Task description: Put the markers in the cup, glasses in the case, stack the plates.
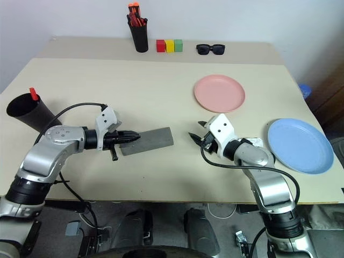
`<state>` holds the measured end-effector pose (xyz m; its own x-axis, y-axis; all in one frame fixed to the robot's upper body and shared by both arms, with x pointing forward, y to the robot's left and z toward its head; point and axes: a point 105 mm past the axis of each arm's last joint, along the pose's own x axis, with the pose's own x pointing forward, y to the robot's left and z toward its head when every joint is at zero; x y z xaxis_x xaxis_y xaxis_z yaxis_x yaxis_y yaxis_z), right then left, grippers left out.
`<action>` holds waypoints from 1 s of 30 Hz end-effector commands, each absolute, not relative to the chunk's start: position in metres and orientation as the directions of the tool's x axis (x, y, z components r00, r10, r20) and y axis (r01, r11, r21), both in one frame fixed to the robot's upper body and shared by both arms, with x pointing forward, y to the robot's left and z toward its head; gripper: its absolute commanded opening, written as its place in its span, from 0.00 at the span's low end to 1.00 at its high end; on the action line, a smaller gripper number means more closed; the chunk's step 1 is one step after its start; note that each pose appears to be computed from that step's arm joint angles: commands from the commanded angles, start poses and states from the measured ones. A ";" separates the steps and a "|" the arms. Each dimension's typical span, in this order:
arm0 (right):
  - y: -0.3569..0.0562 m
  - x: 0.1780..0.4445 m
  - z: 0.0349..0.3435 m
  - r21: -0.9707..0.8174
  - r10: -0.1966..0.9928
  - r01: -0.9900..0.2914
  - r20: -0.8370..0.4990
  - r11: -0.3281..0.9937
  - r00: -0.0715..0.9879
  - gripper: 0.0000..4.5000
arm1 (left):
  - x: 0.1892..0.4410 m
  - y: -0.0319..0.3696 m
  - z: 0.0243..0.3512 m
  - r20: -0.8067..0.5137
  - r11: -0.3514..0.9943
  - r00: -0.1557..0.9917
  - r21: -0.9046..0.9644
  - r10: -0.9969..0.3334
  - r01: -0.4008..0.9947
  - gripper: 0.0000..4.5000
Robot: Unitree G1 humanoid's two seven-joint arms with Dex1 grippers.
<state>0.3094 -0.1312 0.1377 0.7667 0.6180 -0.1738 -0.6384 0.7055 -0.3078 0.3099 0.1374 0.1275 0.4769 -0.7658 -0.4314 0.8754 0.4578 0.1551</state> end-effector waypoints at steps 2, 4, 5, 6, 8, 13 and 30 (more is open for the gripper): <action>-0.151 0.348 0.148 -0.510 0.457 -0.474 -0.168 0.718 0.873 0.54 | 0.314 0.134 0.150 -0.278 0.509 0.557 0.229 -0.783 0.830 0.05; -0.162 0.369 0.147 -0.624 0.369 -0.393 -0.177 0.675 0.913 0.54 | 0.316 0.134 0.167 -0.162 0.556 0.602 0.256 -0.782 0.791 0.05; -0.164 0.376 0.145 -0.655 0.346 -0.376 -0.182 0.656 0.921 0.54 | 0.315 0.132 0.172 -0.127 0.565 0.608 0.260 -0.784 0.783 0.05; -0.166 0.382 0.141 -0.680 0.334 -0.371 -0.192 0.632 0.923 0.54 | 0.312 0.130 0.175 -0.104 0.566 0.605 0.256 -0.790 0.783 0.05; -0.166 0.392 0.136 -0.733 0.321 -0.359 -0.201 0.577 0.925 0.54 | 0.305 0.126 0.179 -0.074 0.563 0.596 0.251 -0.800 0.787 0.05; -0.171 0.412 0.119 -0.795 0.298 -0.371 -0.250 0.479 0.921 0.54 | 0.290 0.120 0.182 -0.040 0.557 0.578 0.225 -0.815 0.800 0.05; -0.192 0.423 0.143 -0.912 0.261 -0.225 -0.138 0.342 0.956 0.01 | 0.290 0.112 0.181 -0.032 0.553 0.571 0.210 -0.820 0.806 0.03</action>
<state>0.4231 -0.1860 0.1126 0.9363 0.2587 -0.2375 -0.3191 0.3442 -0.8830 0.2919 0.1180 0.1678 0.5899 -0.8039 -0.0764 0.8017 0.5717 0.1744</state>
